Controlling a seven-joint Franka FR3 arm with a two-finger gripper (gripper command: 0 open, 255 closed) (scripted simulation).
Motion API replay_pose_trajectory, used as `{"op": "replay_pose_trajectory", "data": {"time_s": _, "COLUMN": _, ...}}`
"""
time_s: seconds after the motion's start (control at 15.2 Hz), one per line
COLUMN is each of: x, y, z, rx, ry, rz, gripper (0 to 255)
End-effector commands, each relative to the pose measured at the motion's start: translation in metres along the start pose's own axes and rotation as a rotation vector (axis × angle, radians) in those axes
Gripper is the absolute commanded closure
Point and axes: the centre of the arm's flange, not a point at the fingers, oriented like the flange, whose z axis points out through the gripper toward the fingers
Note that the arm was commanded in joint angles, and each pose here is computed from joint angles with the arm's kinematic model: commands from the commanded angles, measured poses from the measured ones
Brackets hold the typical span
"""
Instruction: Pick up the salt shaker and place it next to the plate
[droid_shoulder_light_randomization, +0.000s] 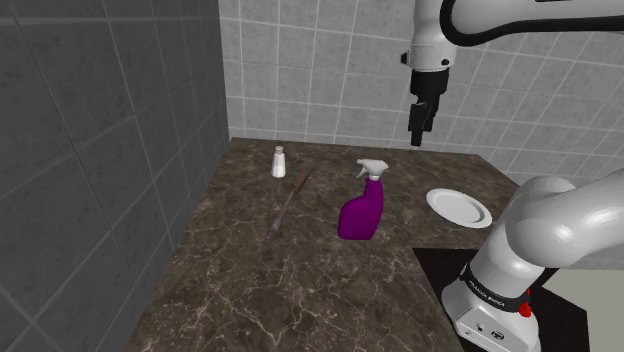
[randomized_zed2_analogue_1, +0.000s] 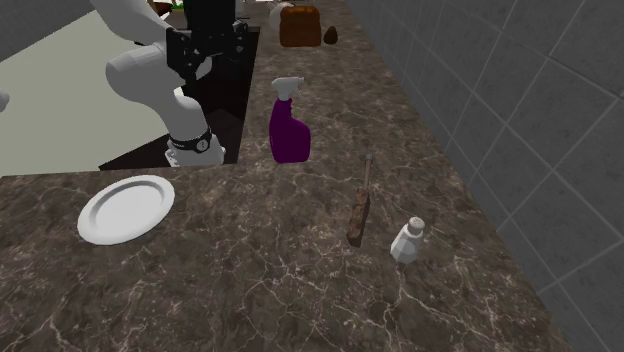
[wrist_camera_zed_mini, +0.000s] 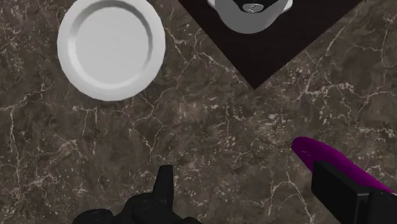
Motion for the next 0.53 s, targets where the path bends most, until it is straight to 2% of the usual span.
{"op": "replay_pose_trajectory", "data": {"time_s": 0.0, "x": 0.0, "y": 0.0, "z": 0.0, "rx": 0.0, "ry": 0.0, "rz": 0.0, "gripper": 0}}
{"op": "replay_pose_trajectory", "data": {"time_s": 0.46, "x": 0.09, "y": -0.02, "z": 0.011, "rx": -0.005, "ry": 0.0, "rz": 0.021, "gripper": 0}}
